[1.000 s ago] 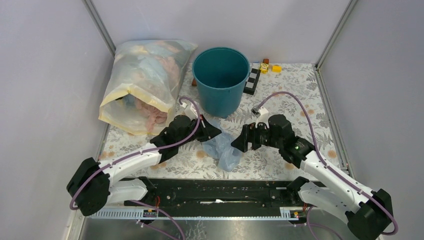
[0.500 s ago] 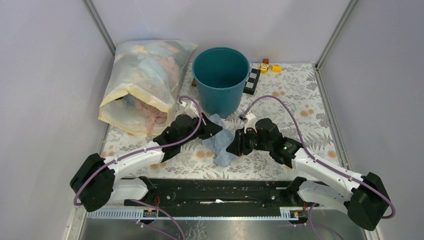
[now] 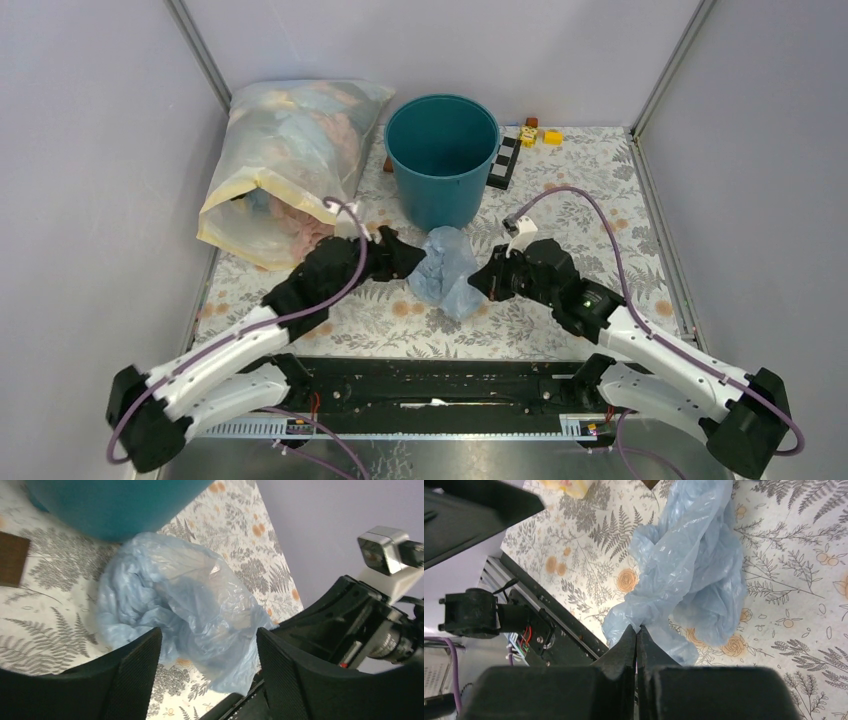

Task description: Put the trash bags into the trash bin

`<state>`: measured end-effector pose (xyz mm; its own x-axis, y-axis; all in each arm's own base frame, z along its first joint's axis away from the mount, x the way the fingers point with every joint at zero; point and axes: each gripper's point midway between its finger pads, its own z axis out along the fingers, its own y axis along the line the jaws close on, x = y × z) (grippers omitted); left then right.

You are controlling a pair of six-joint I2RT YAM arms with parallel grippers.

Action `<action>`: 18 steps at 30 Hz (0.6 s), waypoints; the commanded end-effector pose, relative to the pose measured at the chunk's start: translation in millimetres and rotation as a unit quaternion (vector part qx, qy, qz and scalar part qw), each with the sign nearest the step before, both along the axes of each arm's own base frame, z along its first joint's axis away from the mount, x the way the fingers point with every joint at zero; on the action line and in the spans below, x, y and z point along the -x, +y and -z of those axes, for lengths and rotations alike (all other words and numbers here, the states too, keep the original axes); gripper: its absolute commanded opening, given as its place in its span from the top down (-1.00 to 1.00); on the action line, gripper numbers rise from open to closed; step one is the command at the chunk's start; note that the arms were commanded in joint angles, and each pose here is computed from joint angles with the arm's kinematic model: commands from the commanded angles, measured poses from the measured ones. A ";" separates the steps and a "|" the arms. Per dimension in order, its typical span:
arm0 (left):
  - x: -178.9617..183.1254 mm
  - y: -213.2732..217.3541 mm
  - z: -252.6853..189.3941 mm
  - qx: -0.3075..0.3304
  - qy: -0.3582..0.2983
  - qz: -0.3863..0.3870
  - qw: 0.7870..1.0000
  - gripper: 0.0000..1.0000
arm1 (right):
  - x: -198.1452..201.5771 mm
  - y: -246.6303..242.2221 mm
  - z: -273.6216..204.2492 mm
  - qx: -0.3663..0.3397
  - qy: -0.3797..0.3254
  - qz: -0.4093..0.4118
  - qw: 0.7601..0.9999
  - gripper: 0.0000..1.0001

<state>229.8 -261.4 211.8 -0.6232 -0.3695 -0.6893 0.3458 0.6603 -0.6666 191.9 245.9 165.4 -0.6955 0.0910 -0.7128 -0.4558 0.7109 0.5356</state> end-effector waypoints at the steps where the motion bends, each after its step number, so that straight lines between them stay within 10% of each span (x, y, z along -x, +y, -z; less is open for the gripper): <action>1: 10.1 38.3 10.7 -0.041 -0.032 -0.038 0.998 -0.48 | -10.2 -1.1 -19.7 -0.014 -0.006 0.036 0.999 1.00; 8: 19.5 51.7 46.5 -0.040 -0.031 -0.048 0.998 -0.45 | -10.1 1.1 -3.8 0.002 0.019 0.037 0.999 1.00; 14: 9.5 36.3 76.9 -0.072 0.004 -0.035 0.997 -0.81 | -10.1 -3.4 -1.2 0.018 0.019 0.039 0.999 1.00; 18: -3.0 27.2 94.0 -0.098 0.019 -0.038 0.994 -0.65 | -8.8 -4.0 1.3 0.019 0.021 0.038 0.999 0.96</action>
